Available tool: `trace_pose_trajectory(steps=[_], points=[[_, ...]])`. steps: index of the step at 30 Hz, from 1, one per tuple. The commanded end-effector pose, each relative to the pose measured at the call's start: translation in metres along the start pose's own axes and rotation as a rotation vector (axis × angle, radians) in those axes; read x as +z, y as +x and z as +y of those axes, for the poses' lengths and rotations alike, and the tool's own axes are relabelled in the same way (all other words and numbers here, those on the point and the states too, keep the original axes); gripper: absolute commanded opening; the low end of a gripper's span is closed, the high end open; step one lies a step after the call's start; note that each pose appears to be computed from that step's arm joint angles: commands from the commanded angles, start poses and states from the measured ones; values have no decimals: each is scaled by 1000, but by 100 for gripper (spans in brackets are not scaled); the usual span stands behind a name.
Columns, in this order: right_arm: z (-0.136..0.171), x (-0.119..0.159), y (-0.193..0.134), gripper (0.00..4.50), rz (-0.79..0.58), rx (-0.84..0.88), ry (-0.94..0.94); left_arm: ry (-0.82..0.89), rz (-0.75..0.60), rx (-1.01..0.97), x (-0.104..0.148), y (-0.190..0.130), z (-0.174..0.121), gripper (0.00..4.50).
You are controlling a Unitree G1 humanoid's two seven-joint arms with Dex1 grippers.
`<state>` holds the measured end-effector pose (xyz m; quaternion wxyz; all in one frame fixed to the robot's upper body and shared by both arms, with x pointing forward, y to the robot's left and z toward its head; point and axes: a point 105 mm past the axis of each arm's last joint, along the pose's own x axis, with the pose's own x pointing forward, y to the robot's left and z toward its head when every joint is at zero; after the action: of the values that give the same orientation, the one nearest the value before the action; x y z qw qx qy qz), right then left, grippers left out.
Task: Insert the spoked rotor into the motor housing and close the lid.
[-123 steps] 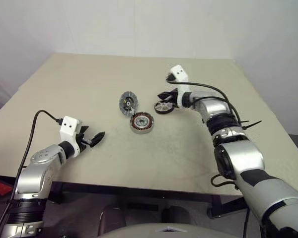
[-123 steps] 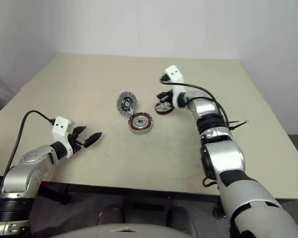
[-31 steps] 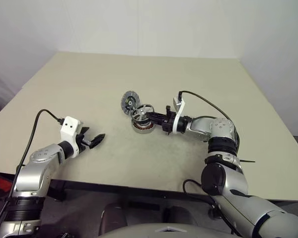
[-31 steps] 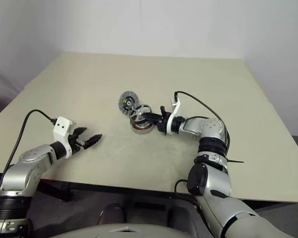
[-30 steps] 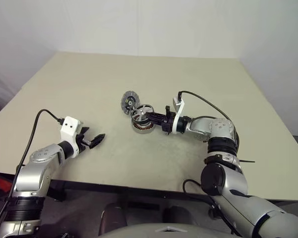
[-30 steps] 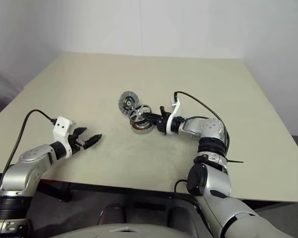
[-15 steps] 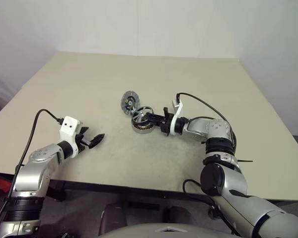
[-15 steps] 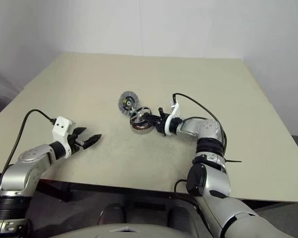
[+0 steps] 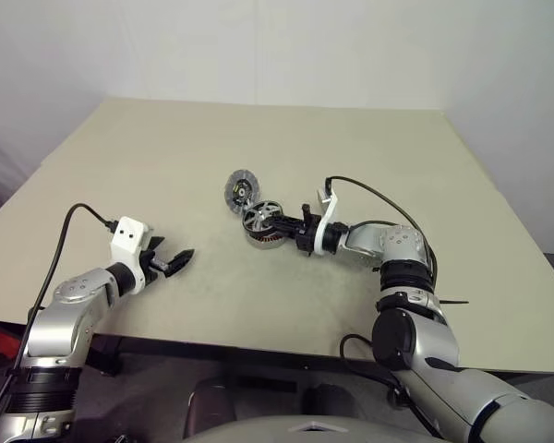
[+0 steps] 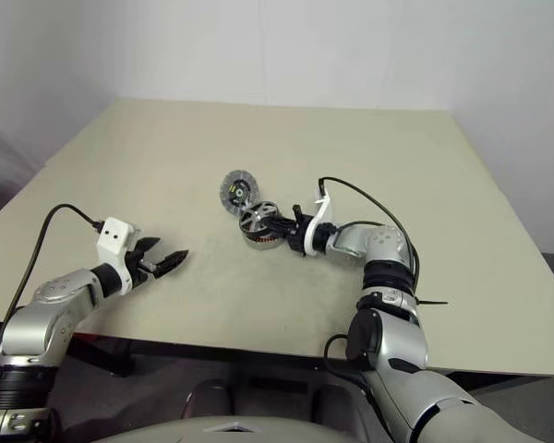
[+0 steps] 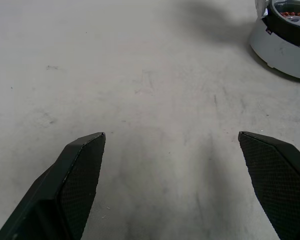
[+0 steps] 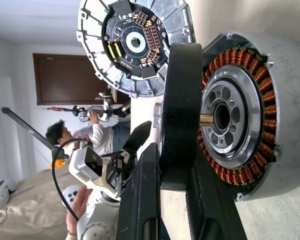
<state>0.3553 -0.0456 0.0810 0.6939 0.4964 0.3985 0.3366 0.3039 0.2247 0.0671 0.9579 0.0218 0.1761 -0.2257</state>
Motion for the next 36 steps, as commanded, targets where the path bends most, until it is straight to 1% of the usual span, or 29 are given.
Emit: trace_pose_trajectory(steps=[1, 2, 13, 27, 36], points=[[14, 1, 1, 192, -13, 19, -55, 40, -42, 10, 15, -5, 3, 450], [16, 2, 1, 228, -20, 16, -66, 40, -42, 10, 15, -5, 3, 450], [38, 13, -9, 228, -52, 39, -179, 38, -44, 9, 16, -3, 3, 450], [25, 12, -12, 228, -48, -7, -231, 40, -45, 6, 16, -2, 3, 450], [17, 16, -15, 228, -59, -25, -258, 41, -44, 5, 16, -2, 3, 450]])
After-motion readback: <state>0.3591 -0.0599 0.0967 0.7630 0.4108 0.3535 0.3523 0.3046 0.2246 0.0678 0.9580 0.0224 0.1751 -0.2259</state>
